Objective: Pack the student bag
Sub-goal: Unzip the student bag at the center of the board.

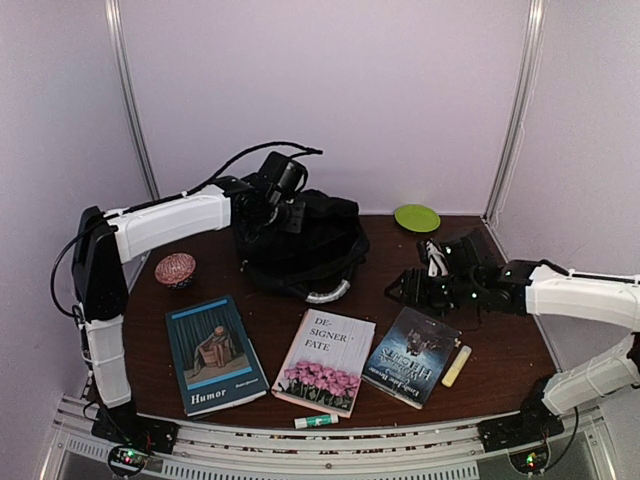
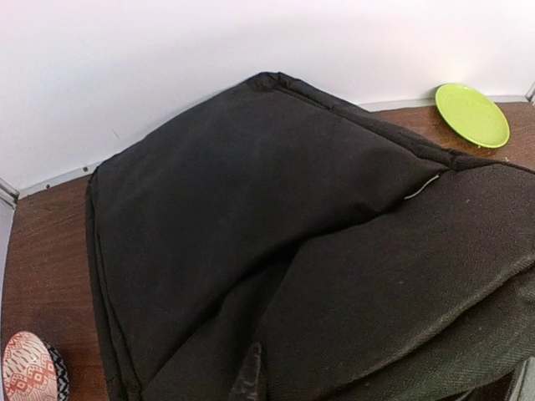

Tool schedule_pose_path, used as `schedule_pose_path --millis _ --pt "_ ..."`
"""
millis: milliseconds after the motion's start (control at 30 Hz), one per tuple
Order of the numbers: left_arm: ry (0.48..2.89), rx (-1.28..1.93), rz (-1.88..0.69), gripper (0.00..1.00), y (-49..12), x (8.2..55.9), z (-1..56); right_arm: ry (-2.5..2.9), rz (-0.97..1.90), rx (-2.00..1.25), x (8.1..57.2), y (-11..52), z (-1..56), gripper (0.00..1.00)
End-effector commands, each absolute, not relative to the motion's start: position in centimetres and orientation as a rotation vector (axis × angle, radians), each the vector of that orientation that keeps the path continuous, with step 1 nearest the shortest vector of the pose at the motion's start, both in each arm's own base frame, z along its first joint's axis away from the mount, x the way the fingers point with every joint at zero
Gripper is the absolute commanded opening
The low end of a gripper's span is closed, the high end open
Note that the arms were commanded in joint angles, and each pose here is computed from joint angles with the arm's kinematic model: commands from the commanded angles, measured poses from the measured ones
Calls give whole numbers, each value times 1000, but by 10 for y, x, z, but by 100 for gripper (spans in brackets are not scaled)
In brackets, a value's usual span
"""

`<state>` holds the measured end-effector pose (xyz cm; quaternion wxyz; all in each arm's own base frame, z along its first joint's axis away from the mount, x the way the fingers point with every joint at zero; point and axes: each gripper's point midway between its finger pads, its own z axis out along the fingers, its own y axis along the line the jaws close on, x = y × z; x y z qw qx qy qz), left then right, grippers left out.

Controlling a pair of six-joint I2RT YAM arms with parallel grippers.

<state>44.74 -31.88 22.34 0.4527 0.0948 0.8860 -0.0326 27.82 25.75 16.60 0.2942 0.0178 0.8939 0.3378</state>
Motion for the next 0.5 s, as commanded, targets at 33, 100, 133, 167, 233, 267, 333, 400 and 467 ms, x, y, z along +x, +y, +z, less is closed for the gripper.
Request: schedule_pose_path --millis 33,100,133,167,233,267,333,400,467 --pt "2188 119 -79 0 -324 475 203 2374 914 126 257 258 140 59" --pt "2207 127 -78 0 -325 480 189 2390 929 126 247 261 132 59" --pt "2217 130 -83 0 -326 482 183 2397 935 118 243 263 130 59" --pt "2223 135 -96 0 -327 484 181 2406 935 112 240 265 128 58" --pt "2233 160 -134 25 -331 483 180 2421 937 99 235 269 126 58" --pt "2231 177 -157 42 -335 481 184 2423 941 94 234 271 126 58" --pt "2229 202 -195 70 -338 476 191 2422 954 97 234 275 127 58" --pt "2223 212 -237 92 -338 469 203 2421 975 103 233 279 129 58" --pt "2210 207 -282 98 -333 458 221 2421 1001 113 232 285 128 58"
